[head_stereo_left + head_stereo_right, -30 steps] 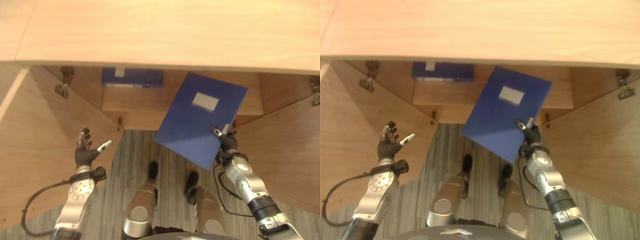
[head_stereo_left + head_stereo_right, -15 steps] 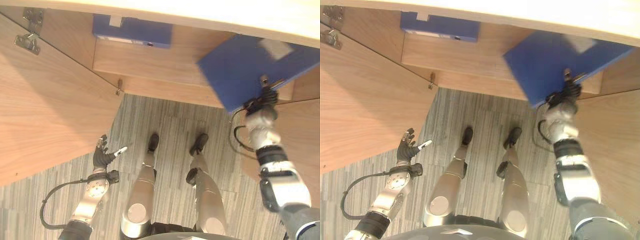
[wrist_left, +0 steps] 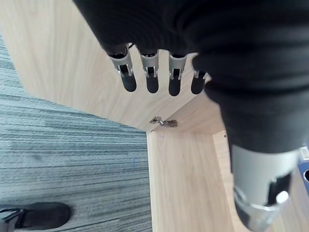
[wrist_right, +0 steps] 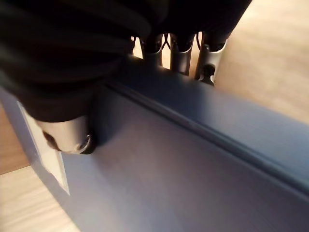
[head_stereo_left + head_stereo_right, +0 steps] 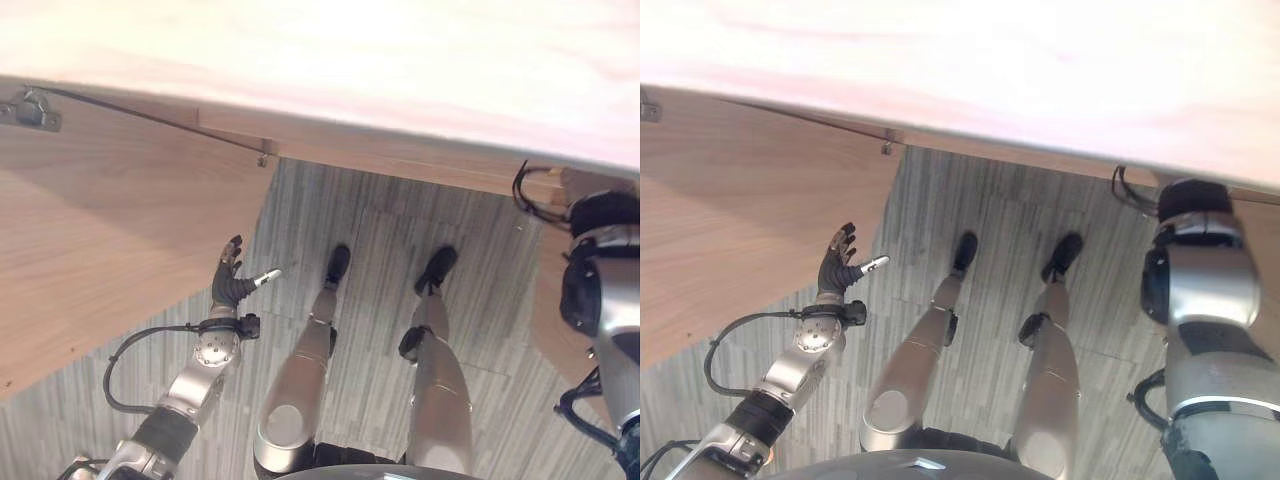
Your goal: Put the empty folder in the office cabinet
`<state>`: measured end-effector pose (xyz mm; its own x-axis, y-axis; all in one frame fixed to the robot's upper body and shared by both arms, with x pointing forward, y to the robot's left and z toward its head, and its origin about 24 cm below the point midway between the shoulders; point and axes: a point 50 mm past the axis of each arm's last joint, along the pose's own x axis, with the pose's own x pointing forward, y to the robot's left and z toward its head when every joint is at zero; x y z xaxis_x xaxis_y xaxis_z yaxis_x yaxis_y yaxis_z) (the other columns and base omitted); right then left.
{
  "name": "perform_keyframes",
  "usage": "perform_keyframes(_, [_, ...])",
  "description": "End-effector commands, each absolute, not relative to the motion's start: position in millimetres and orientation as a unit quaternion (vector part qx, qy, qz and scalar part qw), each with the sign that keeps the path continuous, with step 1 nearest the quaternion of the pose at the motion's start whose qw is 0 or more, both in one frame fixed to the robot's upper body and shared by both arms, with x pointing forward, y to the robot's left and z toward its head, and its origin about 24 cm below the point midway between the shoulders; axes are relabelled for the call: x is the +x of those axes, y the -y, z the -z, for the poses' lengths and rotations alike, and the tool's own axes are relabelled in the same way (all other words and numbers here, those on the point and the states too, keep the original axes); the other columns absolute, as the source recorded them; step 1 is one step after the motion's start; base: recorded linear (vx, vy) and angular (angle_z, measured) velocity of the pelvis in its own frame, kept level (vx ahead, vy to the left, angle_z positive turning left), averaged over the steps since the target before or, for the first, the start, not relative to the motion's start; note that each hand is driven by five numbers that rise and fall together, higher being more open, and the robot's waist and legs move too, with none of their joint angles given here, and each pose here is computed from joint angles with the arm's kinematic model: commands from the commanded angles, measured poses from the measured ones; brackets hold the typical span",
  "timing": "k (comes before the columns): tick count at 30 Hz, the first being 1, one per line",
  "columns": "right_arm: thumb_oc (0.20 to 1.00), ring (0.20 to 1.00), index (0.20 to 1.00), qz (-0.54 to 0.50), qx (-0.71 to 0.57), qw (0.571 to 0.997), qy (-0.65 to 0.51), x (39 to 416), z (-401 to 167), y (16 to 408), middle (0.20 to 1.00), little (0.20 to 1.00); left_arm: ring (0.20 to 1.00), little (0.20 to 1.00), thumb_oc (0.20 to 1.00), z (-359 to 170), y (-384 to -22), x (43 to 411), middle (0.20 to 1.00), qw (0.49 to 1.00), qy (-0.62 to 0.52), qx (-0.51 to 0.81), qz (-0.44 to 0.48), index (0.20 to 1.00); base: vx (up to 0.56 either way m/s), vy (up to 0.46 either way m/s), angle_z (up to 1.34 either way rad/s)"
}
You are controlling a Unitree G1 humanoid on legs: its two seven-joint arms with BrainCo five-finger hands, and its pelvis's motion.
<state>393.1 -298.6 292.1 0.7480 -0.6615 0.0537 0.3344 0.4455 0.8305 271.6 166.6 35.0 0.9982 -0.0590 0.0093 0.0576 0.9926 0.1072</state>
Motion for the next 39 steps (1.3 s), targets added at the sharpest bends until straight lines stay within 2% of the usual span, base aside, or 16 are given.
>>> perform_keyframes(1, [0.2, 0.2, 0.2, 0.368, 0.38, 0.811, 0.251, 360.2, -331.7, 348.5, 0.2, 0.2, 1.0, 1.0, 1.0, -40.2, -168.6, 263.9, 1.0, 0.996, 0.033, 0.08, 0.028, 1.0, 0.03, -0.034, 0.05])
perform_keyframes(6, [0.2, 0.2, 0.2, 0.39, 0.43, 0.772, 0.258, 357.3, -339.4, 345.9, 0.2, 0.2, 1.0, 1.0, 1.0, -41.5, -164.6, 264.6, 1.0, 0.997, 0.038, 0.07, 0.017, 1.0, 0.05, -0.025, 0.01])
perform_keyframes(10, [0.2, 0.2, 0.2, 0.391, 0.433, 0.772, 0.252, 358.9, -349.2, 338.6, 0.2, 0.2, 1.0, 1.0, 1.0, -42.1, -160.4, 265.8, 1.0, 0.996, 0.043, 0.069, 0.02, 1.0, 0.05, -0.039, -0.02])
perform_keyframes(11, [0.485, 0.485, 0.485, 0.385, 0.42, 0.781, 0.255, 358.6, -354.2, 337.5, 0.485, 0.485, 1.0, 1.0, 1.0, -44.2, -159.6, 266.0, 1.0, 0.996, 0.049, 0.07, 0.024, 1.0, 0.09, -0.04, -0.01])
perform_keyframes(12, [0.586, 0.586, 0.586, 0.384, 0.42, 0.781, 0.255, 358.4, -355.2, 337.4, 0.586, 0.586, 1.0, 1.0, 1.0, -44.8, -159.6, 266.4, 1.0, 0.996, 0.05, 0.069, 0.023, 1.0, 0.04, -0.048, 0.02])
perform_keyframes(13, [1.0, 1.0, 1.0, 0.38, 0.408, 0.79, 0.256, 358.1, -359.3, 337.0, 1.0, 1.0, 1.0, 1.0, 1.0, -44.8, -158.3, 265.2, 1.0, 0.996, 0.051, 0.065, 0.026, 1.0, 0.09, -0.033, 0.05])
perform_keyframes(24, [1.0, 1.0, 1.0, 0.384, 0.376, 0.807, 0.244, 353.4, -357.7, 350.5, 1.0, 1.0, 1.0, 1.0, 1.0, -53.8, -161.1, 263.9, 1.0, 0.997, 0.066, 0.043, 0.019, 1.0, 0.01, -0.007, 0.01])
perform_keyframes(35, [1.0, 1.0, 1.0, 0.416, 0.355, 0.807, 0.226, 346.3, -352.1, 364.6, 1.0, 1.0, 1.0, 1.0, 1.0, -58.9, -164.9, 262.5, 1.0, 0.996, 0.076, 0.037, 0.009, 1.0, 0.0, 0.0, 0.0])
perform_keyframes(39, [1.0, 1.0, 1.0, 0.511, 0.348, 0.774, 0.138, 336.3, -326.5, 381.7, 1.0, 1.0, 1.0, 1.0, 1.0, -59.8, -165.9, 265.2, 1.0, 0.996, 0.075, 0.05, -0.006, 1.0, 0.0, 0.0, 0.0])
